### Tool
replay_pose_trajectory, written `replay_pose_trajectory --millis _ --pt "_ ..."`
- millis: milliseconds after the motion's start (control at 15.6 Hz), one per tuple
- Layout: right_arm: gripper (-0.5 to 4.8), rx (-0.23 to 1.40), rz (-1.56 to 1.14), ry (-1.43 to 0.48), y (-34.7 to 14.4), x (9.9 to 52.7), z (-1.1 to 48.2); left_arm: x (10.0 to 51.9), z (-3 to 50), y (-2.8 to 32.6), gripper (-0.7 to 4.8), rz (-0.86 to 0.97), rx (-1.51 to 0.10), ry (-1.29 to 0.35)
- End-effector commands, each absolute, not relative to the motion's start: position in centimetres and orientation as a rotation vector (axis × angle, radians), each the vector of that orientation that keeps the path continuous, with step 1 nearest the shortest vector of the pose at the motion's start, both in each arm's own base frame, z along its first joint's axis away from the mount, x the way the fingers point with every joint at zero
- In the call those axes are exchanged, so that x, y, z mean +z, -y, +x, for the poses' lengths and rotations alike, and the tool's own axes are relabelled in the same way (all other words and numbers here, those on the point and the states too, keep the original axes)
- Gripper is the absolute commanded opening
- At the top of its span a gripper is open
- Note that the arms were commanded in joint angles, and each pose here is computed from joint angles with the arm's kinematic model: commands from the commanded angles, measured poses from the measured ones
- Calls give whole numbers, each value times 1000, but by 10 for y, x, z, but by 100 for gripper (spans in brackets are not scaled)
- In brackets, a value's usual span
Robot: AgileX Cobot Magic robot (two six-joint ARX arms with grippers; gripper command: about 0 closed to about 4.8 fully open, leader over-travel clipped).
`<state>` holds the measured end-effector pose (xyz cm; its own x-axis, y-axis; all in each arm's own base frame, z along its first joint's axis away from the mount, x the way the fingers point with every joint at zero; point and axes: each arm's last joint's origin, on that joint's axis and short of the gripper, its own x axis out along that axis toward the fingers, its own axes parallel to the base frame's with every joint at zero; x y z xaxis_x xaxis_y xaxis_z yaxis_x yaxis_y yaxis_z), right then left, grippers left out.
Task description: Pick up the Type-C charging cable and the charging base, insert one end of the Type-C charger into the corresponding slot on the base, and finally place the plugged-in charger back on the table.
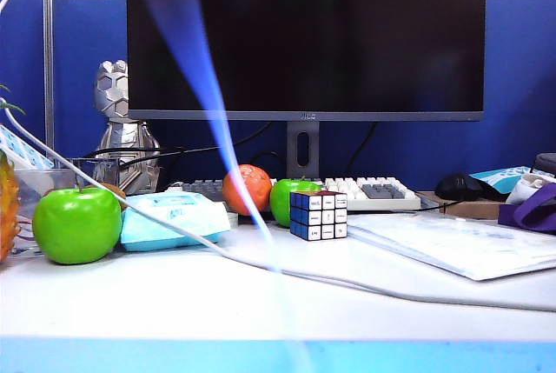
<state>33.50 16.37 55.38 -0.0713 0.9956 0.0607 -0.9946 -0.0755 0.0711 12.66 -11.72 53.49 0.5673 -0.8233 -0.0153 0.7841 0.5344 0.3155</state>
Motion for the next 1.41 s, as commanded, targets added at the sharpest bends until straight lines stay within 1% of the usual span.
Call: replay_pose_trajectory --millis 64,193,321,449,578,706,834,963,1027,1348,1412 --pt "-1 1525 252 11 -163 577 319 540 138 124 -6 294 -863 194" --pt "-1 1536 337 -19 -169 582 315 536 149 133 -6 298 -866 179" --pt "-1 1559 332 -1 -173 584 310 533 159 140 -6 303 -817 163" --pt "-1 1530 376 -13 -171 588 307 532 166 141 -6 304 -675 147" --pt "-1 1451 432 14 -167 595 301 537 172 139 -6 282 -497 167" --pt "-1 1376 467 50 -166 597 301 540 173 140 -6 266 -490 200" --pt "-1 1338 506 65 -174 599 297 540 176 142 -6 259 -485 213" --pt "-1 1388 510 57 -189 599 288 538 179 145 -6 263 -482 207" --pt "-1 1419 506 52 -198 599 281 537 183 147 -6 280 -444 204" --pt "-1 1372 507 46 -199 598 280 540 183 146 -6 286 -417 231" --pt "-1 1311 532 0 -199 594 282 543 183 146 -6 272 -414 258"
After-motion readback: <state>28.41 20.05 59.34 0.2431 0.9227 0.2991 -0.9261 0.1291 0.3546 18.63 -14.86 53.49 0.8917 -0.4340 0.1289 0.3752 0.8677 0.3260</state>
